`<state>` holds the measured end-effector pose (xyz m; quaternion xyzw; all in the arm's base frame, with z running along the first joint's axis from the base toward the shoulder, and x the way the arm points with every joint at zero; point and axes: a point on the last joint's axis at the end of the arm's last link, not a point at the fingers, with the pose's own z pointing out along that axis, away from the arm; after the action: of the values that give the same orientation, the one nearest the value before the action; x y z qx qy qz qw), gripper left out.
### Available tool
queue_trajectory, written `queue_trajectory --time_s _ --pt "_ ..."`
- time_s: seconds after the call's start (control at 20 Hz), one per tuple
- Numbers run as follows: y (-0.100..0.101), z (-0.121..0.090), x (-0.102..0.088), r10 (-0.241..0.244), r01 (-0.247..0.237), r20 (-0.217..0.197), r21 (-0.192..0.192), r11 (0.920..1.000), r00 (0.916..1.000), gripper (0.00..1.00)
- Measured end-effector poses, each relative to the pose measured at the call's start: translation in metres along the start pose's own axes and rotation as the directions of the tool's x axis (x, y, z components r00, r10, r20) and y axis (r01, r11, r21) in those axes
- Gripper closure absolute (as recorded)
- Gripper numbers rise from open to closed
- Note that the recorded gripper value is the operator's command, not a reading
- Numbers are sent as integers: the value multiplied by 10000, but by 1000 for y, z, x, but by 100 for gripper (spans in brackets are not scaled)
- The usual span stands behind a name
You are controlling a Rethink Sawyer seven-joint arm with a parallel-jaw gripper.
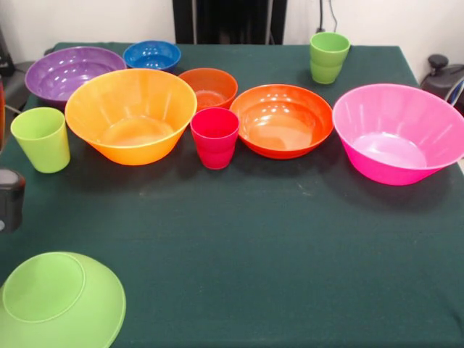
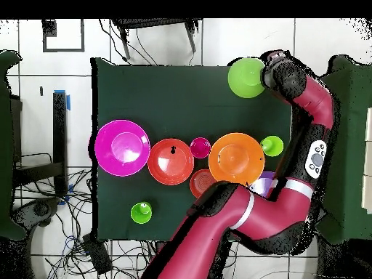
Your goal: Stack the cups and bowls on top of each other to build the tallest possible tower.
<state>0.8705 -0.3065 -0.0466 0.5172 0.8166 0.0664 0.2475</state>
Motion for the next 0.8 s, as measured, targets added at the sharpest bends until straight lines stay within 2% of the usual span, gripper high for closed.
queue_trajectory --time_s 0.4,0.8 --pt "-11 20 17 178 -178 44 -167 9997 9998 0" --pt "-6 21 19 345 -344 24 -379 9987 9994 0"
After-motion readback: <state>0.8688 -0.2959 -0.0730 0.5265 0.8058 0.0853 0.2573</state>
